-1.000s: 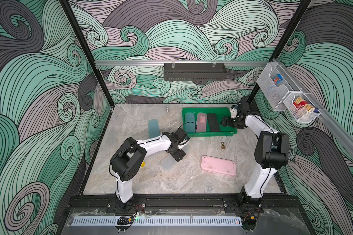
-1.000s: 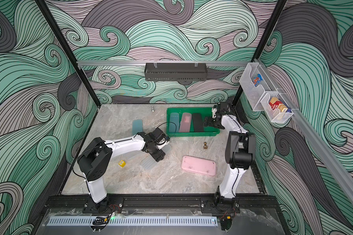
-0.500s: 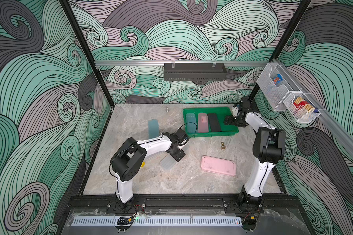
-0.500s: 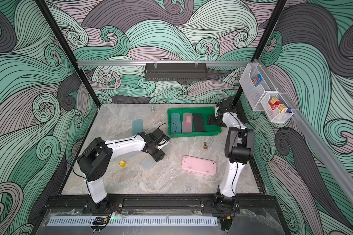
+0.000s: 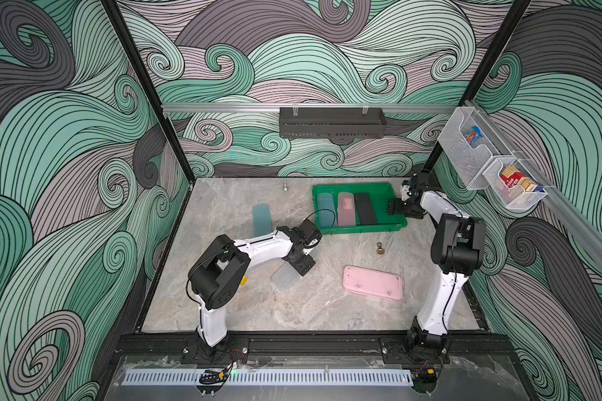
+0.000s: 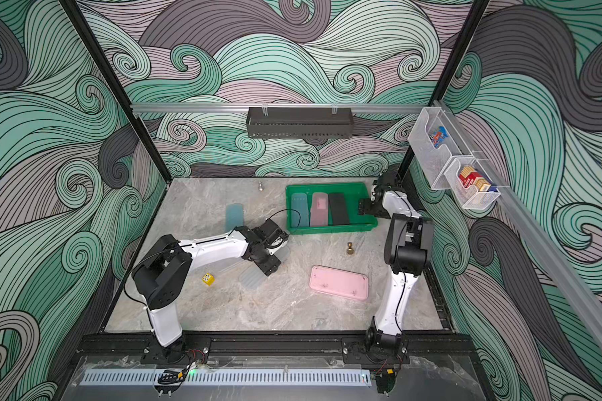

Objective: Put the pencil case into the storage box
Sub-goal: Move the storage box to the center of the board.

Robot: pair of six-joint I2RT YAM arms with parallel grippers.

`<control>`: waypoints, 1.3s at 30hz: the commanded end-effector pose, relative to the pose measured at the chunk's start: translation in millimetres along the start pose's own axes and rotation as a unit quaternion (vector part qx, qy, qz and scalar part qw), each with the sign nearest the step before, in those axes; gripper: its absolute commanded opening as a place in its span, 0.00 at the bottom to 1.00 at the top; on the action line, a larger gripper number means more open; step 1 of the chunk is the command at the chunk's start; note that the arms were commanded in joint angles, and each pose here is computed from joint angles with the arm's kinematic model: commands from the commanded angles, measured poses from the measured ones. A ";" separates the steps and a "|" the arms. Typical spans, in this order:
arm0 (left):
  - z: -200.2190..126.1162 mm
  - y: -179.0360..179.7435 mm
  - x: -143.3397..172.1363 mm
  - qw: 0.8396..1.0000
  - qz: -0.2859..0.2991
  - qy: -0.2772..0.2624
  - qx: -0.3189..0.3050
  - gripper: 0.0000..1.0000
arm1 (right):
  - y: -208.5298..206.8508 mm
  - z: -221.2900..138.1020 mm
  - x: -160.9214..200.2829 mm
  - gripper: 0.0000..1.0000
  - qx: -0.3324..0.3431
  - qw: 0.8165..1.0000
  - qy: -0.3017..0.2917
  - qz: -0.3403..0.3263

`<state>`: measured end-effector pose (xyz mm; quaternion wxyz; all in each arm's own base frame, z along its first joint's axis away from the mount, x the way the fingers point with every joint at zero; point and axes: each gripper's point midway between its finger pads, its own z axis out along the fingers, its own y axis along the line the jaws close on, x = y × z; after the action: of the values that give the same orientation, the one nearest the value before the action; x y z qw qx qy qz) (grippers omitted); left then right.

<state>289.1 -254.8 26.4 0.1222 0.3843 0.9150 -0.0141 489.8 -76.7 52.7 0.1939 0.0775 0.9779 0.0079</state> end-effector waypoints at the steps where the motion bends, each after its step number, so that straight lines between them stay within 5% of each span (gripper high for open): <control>1: 20.0 -0.5 55.2 0.995 -0.009 0.100 0.000 0.64 | 13.1 4.5 5.2 0.88 -0.020 1.000 0.012 -0.011; 23: 5.1 -1.2 49.1 0.997 -0.024 0.073 0.003 0.59 | 120.1 6.8 31.0 0.85 -0.059 0.989 0.030 -0.133; 39: 8.5 -16.7 48.6 0.992 -0.071 0.103 0.025 0.50 | 122.7 -27.7 27.3 0.87 -0.054 0.987 0.000 -0.154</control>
<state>277.0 -242.1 27.8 0.0975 0.3427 0.9344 -0.0051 475.8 50.8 58.2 0.1845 -0.0801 0.9790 0.0334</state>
